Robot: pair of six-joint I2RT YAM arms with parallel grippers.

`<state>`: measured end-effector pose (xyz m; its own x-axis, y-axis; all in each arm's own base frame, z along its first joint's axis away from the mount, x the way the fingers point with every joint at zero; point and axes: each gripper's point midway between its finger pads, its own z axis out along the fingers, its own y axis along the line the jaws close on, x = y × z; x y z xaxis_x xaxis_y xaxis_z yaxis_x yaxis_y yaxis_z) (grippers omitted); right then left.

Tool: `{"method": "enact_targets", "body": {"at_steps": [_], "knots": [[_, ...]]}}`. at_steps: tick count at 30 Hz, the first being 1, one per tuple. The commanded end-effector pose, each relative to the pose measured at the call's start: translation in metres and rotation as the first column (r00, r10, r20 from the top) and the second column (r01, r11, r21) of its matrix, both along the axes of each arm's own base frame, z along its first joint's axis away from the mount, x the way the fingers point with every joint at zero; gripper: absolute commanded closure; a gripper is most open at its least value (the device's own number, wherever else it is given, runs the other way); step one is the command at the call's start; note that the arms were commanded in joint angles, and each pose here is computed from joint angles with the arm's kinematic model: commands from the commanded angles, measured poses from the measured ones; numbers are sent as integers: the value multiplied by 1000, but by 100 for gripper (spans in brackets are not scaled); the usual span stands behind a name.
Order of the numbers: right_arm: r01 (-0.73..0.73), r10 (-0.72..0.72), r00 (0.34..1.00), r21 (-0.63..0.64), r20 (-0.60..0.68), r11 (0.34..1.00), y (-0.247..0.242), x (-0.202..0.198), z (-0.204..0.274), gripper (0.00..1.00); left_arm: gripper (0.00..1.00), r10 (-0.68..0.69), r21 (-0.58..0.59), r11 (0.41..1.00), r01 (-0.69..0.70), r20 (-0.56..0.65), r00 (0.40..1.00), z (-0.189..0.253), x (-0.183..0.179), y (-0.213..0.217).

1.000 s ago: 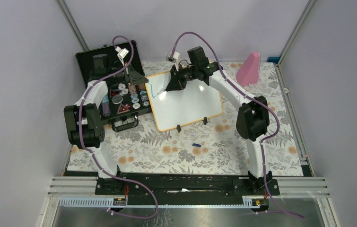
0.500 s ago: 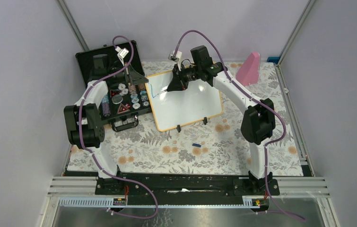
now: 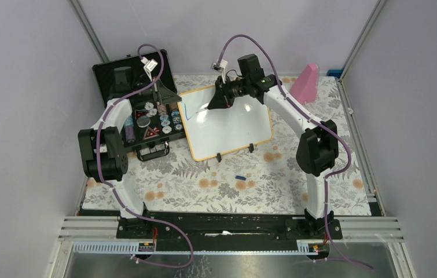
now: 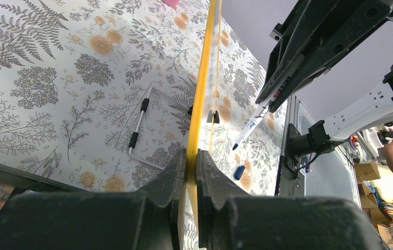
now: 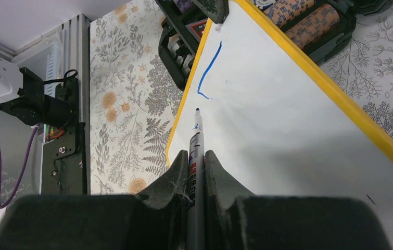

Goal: Write a sentence on the whiteboard

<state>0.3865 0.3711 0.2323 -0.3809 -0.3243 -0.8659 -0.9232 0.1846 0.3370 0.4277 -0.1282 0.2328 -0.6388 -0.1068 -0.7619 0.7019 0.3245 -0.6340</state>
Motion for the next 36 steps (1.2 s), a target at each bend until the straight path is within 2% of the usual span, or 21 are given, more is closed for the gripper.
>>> {"method": "enact_targets", "body": {"at_steps": [1, 10, 36], "knots": [[19, -21, 999, 52, 32, 998, 2, 7, 27, 100, 100, -10, 7, 1000, 10, 40, 999, 8, -6, -1], [24, -26, 999, 65, 19, 998, 6, 8, 23, 100, 100, -7, 9, 1000, 7, 37, 999, 6, -6, 0], [89, -87, 994, -17, 58, 996, 19, 13, -5, 100, 100, -10, 8, 1000, 9, 39, 999, 7, -7, -1]]}}
